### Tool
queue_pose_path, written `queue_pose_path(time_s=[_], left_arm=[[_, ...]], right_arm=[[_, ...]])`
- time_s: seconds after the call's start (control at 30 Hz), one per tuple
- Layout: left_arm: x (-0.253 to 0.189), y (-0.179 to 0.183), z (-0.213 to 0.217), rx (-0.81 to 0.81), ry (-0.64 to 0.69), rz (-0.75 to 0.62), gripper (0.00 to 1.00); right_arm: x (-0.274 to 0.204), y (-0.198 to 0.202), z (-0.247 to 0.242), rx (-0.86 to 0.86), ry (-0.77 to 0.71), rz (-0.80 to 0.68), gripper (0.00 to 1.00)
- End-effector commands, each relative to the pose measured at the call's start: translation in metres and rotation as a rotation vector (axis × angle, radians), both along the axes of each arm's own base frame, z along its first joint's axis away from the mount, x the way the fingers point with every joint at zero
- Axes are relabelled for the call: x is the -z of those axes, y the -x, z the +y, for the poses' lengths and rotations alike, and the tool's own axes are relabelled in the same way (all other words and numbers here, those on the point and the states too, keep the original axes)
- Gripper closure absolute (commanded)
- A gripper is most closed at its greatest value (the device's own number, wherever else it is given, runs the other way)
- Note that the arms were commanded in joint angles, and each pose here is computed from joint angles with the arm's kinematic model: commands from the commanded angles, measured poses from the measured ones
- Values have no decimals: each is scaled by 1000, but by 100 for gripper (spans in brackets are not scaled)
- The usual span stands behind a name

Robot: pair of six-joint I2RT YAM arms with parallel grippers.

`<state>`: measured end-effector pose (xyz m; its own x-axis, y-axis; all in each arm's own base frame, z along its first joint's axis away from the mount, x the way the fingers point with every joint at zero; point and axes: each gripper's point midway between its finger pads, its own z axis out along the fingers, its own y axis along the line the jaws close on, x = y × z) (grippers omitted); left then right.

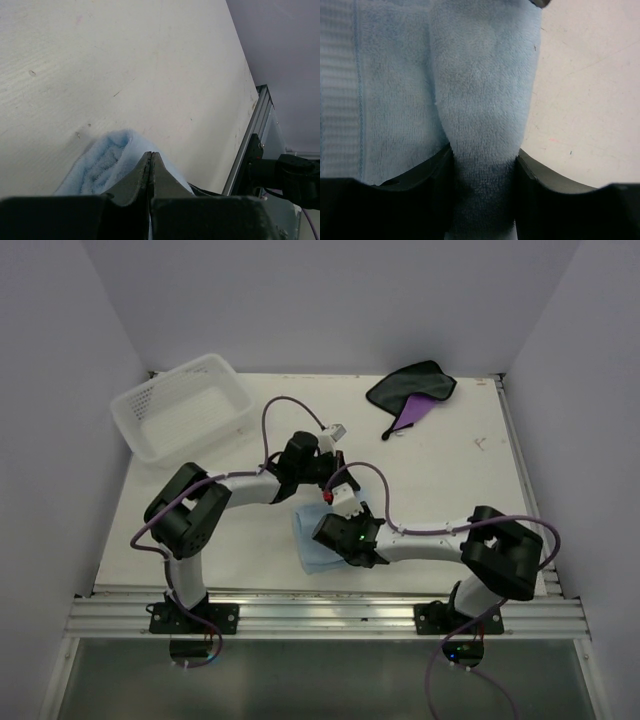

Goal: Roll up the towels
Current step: Roll the towel

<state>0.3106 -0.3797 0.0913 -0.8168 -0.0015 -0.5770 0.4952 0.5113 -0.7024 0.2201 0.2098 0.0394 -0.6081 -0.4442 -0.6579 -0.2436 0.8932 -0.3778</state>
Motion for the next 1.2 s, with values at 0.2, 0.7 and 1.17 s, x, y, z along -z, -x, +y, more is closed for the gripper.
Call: queue_pose_path(time_s=[0.2,0.7,1.17], left_arm=[[-36,13,-12,29,105,-30,100],[-24,34,-15,52,93,13,100],[13,56,-11,55,49,92,100]], right_arm=[[-26,-6,10,25,219,-157,51],[-19,2,23,-33,476,-218,49],[-7,9,27,-65,581,-223,46]])
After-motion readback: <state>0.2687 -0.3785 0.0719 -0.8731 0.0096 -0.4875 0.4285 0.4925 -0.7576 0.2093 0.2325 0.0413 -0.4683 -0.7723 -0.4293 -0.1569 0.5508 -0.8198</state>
